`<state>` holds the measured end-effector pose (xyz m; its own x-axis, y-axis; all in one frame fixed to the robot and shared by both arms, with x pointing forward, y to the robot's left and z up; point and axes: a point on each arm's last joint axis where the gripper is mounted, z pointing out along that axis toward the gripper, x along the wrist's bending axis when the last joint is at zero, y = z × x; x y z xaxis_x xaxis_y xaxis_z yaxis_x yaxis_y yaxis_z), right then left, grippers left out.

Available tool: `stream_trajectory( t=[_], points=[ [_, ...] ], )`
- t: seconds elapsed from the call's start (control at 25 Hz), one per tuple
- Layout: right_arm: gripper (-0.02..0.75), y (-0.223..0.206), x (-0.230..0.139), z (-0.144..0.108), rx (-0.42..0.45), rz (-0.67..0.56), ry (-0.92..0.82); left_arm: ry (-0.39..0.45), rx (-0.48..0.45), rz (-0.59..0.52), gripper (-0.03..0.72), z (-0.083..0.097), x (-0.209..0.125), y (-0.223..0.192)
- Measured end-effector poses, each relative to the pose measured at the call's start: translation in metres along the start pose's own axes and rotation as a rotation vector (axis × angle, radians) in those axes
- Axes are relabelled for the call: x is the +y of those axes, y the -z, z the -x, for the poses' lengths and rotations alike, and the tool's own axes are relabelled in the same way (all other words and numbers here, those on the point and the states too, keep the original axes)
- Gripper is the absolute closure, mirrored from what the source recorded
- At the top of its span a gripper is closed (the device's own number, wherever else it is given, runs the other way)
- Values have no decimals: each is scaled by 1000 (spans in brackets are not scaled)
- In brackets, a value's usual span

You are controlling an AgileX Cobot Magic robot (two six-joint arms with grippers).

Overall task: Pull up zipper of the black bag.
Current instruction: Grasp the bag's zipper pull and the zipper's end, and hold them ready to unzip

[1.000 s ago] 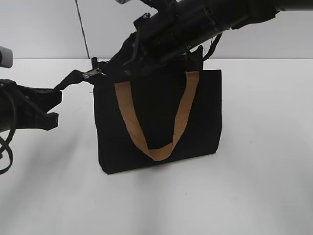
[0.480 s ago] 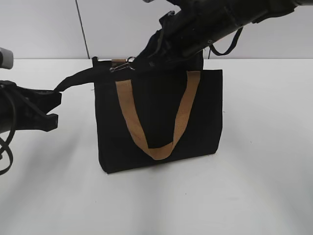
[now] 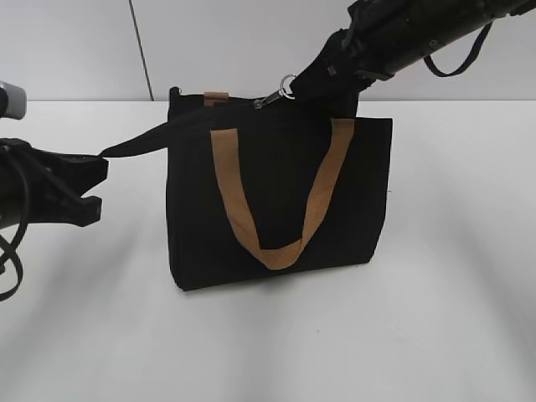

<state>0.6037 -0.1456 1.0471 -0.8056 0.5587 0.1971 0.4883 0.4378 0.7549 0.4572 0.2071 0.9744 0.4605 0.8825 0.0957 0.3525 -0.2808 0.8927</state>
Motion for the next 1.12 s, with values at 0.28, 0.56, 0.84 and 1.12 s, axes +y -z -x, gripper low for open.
stream_trajectory(
  t=[0.28,0.56,0.84,1.12],
  points=[
    [738,28,-12,29,-46,-12,-105,-8,-2,11,673,0,3,0],
    [738,45,-22,47,-99,-28,-202,-5,-1,0,673,0,2,0],
    [718,47,-22,44,-79,-36,-215,26,10,-7,673,-1,1,0],
    [352,64,-13,33,-88,-9,-213,241,40,-227,578,-4,-1,-1]
  ],
)
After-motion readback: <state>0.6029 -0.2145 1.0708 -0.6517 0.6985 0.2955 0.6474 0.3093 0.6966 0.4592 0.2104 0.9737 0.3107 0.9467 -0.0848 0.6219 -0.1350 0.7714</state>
